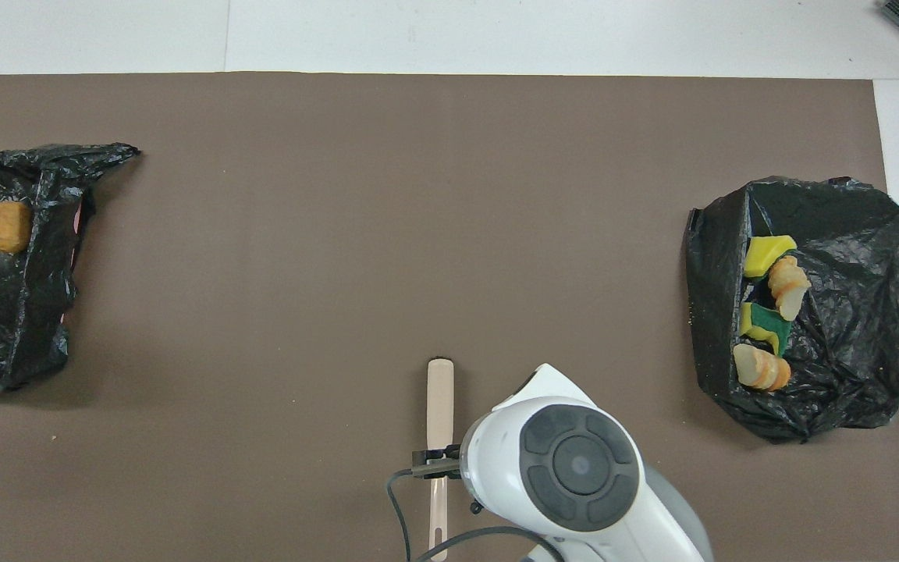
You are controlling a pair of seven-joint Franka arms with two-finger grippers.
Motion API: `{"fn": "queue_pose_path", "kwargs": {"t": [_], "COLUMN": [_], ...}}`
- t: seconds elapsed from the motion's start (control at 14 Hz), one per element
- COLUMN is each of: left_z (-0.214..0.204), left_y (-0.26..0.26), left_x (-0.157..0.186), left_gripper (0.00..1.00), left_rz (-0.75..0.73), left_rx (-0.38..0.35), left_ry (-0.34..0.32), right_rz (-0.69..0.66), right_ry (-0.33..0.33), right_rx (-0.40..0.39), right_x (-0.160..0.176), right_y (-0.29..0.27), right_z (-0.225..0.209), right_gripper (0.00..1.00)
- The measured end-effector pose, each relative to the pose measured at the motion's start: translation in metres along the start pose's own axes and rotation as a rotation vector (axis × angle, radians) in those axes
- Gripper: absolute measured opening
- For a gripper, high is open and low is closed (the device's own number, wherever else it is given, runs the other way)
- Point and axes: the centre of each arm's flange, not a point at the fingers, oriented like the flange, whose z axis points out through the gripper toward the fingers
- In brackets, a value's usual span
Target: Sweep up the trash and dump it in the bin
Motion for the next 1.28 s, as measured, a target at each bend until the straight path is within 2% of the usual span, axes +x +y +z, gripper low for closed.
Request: {"fn": "queue_pose_path", "kwargs": {"t": [0.14,0.57,0.78,0.93,1.14,1.28], "left_z": [-0.009,-0.057,-0.075,-0.074,-0.065,-0.069], "left_y": [0.001,-0.011,-0.012,0.001,0.023,0.023], "left_x": [-0.006,-0.015,-0.021,-0.021,-0.018,-0.012], "left_gripper": [0.33,0.33,0.33,0.33,0.33,0.33], "left_rz": [0.008,0.034,0.032,0.024,0.002,-0.005], "left_rx": [0.009,0.111,0.182,0.234,0.213,0.167], "left_ry": [-0.030,-0.149,-0.213,-0.219,-0.219,-0.215], "right_rz": [0.029,0.038,0.022,0.029,0.072,0.114], "right_ry": [0.035,0.131,0.160,0.174,0.206,0.227], "right_rx": [0.015,0.040,-0.035,-0.077,-0.109,-0.105], "right_x": [0.012,0.051,0.060,0.062,0.067,0.070], "right_y": [0.032,0.148,0.178,0.187,0.211,0.231], "right_z": [-0.028,-0.096,-0.109,-0.116,-0.141,-0.164], "right_gripper": [1.00,1.00,1.00,1.00,1.00,1.00]}}
